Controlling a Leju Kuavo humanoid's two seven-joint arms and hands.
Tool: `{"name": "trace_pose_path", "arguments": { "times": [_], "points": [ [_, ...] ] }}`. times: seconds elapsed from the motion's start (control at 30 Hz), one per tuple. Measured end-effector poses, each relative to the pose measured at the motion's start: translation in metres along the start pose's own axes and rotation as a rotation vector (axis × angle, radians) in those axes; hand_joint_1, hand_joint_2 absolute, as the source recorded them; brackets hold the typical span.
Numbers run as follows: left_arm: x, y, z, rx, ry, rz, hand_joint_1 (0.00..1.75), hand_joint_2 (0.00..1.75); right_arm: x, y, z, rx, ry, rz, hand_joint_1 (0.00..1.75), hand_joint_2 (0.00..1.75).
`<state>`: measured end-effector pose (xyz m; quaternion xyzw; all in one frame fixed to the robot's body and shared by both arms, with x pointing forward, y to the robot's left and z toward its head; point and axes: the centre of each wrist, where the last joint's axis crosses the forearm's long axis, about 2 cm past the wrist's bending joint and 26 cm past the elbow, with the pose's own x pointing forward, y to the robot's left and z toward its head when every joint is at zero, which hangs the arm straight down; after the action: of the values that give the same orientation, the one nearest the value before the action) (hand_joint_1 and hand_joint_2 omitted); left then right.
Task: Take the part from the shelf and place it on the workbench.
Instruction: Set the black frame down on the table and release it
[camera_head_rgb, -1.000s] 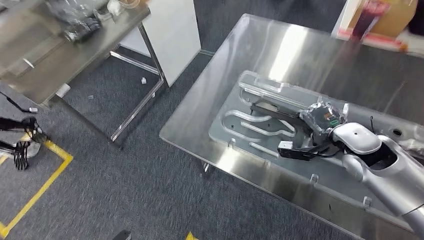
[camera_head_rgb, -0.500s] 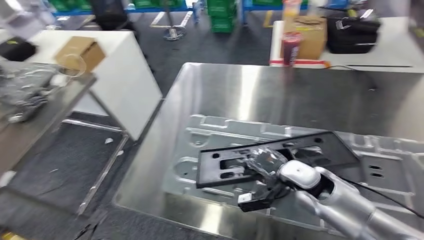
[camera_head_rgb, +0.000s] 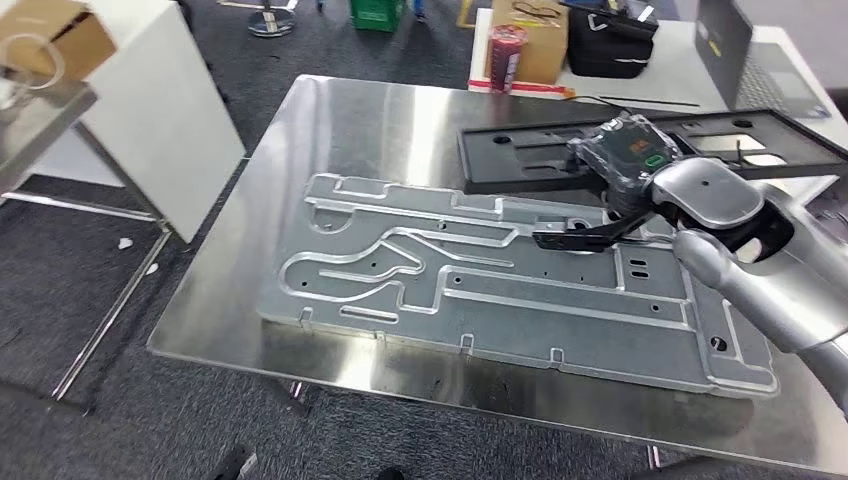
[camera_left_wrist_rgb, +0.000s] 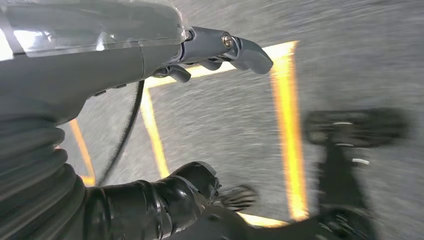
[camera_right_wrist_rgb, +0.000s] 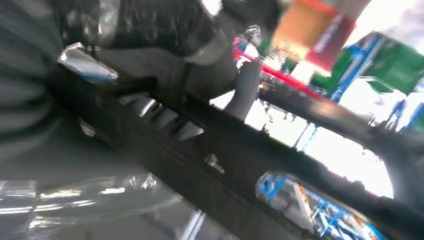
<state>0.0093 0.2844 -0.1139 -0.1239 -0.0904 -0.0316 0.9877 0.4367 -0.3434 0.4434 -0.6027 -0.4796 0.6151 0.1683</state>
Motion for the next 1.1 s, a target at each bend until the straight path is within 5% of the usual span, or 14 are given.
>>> {"name": "trace_pose_path", "arguments": {
  "times": [0.13, 0.27, 0.43, 0.63, 1.1],
  "points": [
    [-0.013, -0.003, 0.001, -0.009, 0.016, 0.007, 0.00, 1.75, -0.004, -0.002, 0.000, -0.007, 0.011, 0.000, 1.75, 1.75],
    [0.000, -0.002, 0.000, -0.017, -0.024, 0.005, 0.00, 1.75, -0.004, 0.014, 0.005, 0.042, 0.011, -0.008, 1.75, 1.75],
    [0.003, 0.005, 0.001, 0.000, -0.039, 0.000, 0.00, 1.75, -0.031, -0.031, 0.003, -0.075, 0.063, 0.020, 1.75, 1.75],
    [0.005, 0.007, 0.001, 0.005, -0.046, 0.006, 0.00, 1.75, -0.037, -0.044, 0.004, -0.112, 0.077, 0.029, 1.75, 1.75],
    [0.002, 0.005, 0.001, 0.006, -0.039, 0.010, 0.00, 1.75, -0.032, -0.020, 0.008, -0.045, 0.067, 0.014, 1.75, 1.75]
  ]
}}
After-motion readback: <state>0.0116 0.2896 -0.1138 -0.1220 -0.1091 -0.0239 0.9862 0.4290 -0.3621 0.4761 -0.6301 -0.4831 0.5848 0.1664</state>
